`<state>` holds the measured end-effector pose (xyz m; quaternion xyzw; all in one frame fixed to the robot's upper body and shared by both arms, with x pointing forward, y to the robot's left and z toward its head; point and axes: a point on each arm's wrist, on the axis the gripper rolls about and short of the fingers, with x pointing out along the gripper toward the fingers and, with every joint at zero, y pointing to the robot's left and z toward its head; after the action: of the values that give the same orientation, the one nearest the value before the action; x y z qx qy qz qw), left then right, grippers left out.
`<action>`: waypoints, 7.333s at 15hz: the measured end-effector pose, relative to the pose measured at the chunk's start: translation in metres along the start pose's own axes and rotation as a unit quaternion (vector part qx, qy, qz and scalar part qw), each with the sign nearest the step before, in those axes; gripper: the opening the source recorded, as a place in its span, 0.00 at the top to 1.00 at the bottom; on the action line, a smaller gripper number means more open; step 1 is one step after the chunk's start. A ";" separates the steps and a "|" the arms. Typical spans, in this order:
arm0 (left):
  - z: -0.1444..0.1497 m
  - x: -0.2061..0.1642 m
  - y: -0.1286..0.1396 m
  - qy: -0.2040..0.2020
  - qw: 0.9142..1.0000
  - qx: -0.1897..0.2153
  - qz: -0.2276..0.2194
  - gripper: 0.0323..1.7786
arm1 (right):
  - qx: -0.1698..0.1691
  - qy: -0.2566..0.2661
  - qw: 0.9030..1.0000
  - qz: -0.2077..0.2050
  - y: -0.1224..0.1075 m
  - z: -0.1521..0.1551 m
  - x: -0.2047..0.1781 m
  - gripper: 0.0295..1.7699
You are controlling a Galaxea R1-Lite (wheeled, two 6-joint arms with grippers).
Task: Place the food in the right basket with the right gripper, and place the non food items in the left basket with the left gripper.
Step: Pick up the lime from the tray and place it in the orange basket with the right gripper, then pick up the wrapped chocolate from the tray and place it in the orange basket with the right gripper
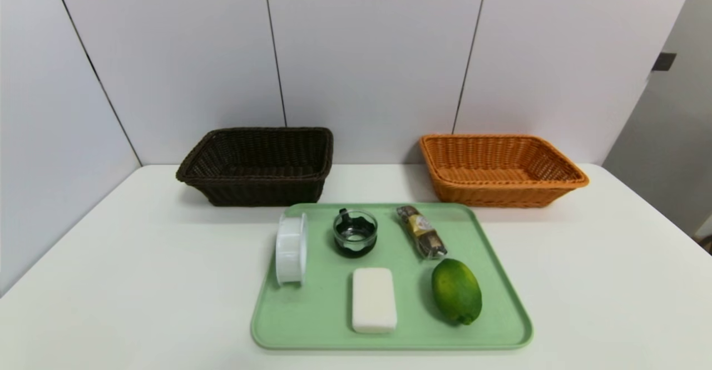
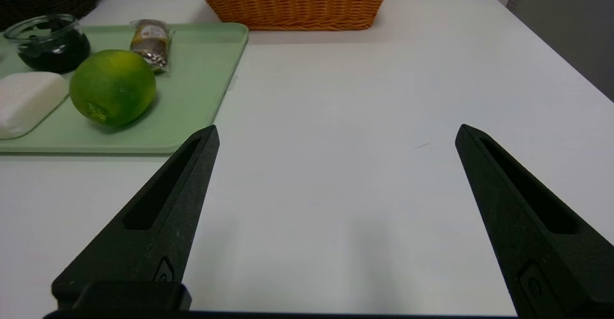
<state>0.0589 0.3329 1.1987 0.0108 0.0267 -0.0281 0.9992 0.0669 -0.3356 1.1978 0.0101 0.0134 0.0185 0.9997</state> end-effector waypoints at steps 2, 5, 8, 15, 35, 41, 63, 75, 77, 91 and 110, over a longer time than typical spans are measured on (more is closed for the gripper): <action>0.022 -0.008 0.000 0.017 1.000 -0.001 -0.015 0.05 | 0.000 0.013 1.000 0.016 0.001 0.025 0.001 0.04; 0.072 -0.003 0.001 0.049 0.998 -0.018 -0.022 0.05 | -0.005 0.046 0.998 0.031 0.002 0.078 0.020 0.04; 0.129 0.024 0.003 0.080 0.996 -0.037 -0.025 0.05 | -0.009 0.069 0.997 0.045 0.003 0.140 0.061 0.04; 0.201 0.129 0.005 0.165 0.983 -0.068 -0.039 0.05 | 0.044 0.169 0.976 0.134 0.071 0.201 0.206 0.04; 0.182 0.212 -0.048 0.324 0.942 -0.072 -0.043 0.05 | 0.013 0.529 0.847 0.046 0.190 0.125 0.291 0.04; 0.178 0.226 -0.058 0.340 0.937 -0.070 -0.049 0.05 | 0.009 0.587 0.809 0.011 0.192 0.111 0.293 0.04; 0.172 0.231 -0.064 0.355 0.930 -0.079 -0.049 0.05 | 0.021 0.651 0.759 -0.014 0.206 0.077 0.303 0.43; 0.166 0.224 -0.062 0.364 0.927 -0.078 -0.051 0.05 | 0.233 0.306 0.923 0.006 0.157 0.211 0.351 0.44; 0.164 0.223 -0.062 0.366 0.926 -0.077 -0.050 0.05 | 0.262 0.270 0.926 -0.023 0.141 0.204 0.378 0.44; 0.159 0.222 -0.062 0.380 0.920 -0.080 -0.061 0.05 | 0.286 0.290 0.901 -0.149 0.082 0.097 0.477 0.27; 0.177 0.160 -0.044 0.313 0.942 -0.083 -0.088 0.05 | 0.051 0.363 0.929 0.054 0.175 0.202 0.280 0.06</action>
<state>0.2254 0.2762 1.3655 -0.0665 0.3411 -0.1085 0.9314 0.3455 -0.1538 1.3962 0.0545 0.3756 0.0739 0.9222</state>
